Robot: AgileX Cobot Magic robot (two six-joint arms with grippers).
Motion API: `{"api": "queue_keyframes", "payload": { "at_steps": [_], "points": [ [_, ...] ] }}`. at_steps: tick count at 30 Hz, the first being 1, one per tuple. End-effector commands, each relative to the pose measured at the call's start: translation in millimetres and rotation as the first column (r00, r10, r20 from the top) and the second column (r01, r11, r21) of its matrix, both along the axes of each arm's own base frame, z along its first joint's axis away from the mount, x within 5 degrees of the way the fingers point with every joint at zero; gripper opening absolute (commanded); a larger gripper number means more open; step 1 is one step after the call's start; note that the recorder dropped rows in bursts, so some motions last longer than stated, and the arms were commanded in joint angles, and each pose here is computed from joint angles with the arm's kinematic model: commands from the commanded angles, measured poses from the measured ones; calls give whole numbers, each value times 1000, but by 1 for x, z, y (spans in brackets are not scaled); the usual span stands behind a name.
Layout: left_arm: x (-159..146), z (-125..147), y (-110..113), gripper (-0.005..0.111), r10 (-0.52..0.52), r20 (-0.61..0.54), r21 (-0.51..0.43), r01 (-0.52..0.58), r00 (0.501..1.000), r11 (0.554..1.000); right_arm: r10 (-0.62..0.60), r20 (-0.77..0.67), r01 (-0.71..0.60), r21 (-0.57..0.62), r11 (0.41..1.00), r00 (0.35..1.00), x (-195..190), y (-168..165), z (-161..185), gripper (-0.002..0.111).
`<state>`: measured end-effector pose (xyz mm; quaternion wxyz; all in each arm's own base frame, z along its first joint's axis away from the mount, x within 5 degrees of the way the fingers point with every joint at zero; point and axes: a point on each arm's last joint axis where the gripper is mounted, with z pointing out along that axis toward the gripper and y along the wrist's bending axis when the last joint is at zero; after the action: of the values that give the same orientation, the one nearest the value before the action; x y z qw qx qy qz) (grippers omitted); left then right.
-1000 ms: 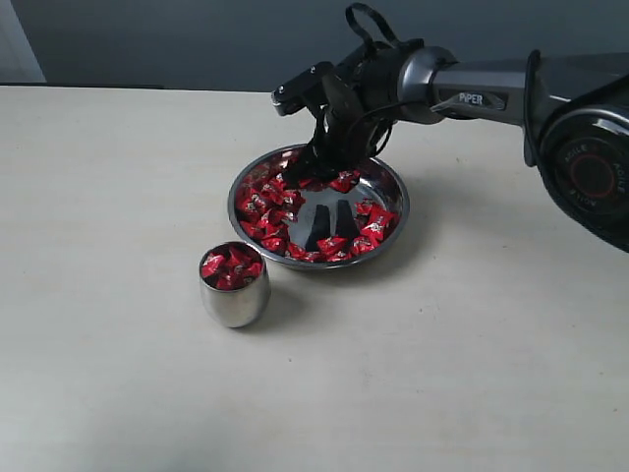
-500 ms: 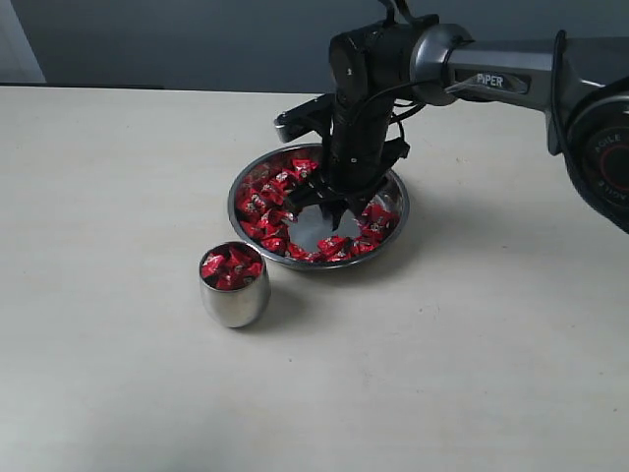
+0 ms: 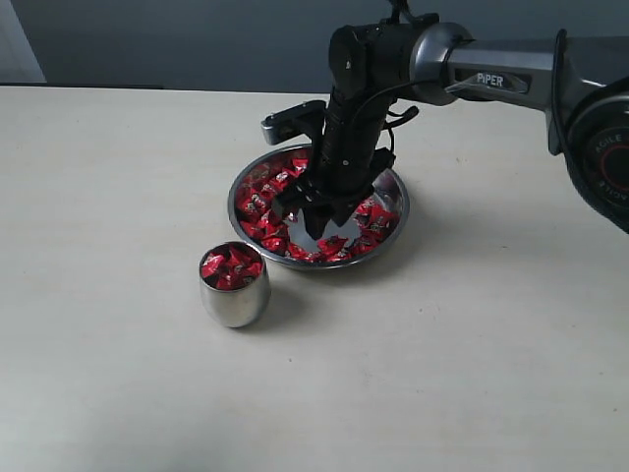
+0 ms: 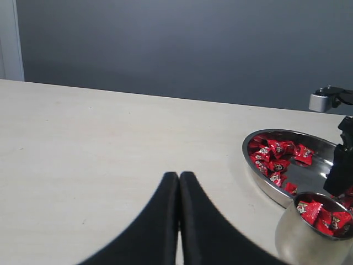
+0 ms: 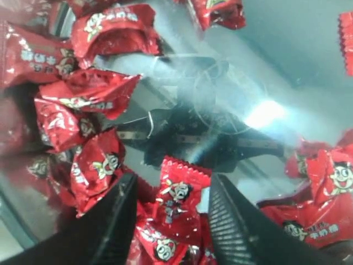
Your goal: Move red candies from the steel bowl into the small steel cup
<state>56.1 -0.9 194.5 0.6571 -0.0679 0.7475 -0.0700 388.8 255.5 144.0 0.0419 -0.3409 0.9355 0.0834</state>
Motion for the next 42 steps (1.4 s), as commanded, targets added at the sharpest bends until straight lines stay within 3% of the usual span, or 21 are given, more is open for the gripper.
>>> {"api": "queue_keyframes", "payload": {
  "at_steps": [1,25,34,40,41,42],
  "points": [
    [0,0,0,0,-6,7,-3,6,1000,1000,9,-21,-9,-10,1000,1000,-2,-3,3,41],
    [0,0,0,0,-6,7,-3,6,1000,1000,0,-89,-2,-25,1000,996,-3,-2,-23,40],
    [0,0,0,0,-6,7,-3,6,1000,1000,-1,-52,1,-11,1000,999,-1,-1,-16,8],
    [0,0,0,0,-6,7,-3,6,1000,1000,4,-29,-4,0,1000,1000,1,0,-14,9],
    [0,0,0,0,-6,7,-3,6,1000,1000,22,-25,-22,0,1000,999,1,0,-14,12],
    [0,0,0,0,-6,7,-3,6,1000,1000,78,-11,-78,1,997,997,1,0,-14,22]
  ]
}}
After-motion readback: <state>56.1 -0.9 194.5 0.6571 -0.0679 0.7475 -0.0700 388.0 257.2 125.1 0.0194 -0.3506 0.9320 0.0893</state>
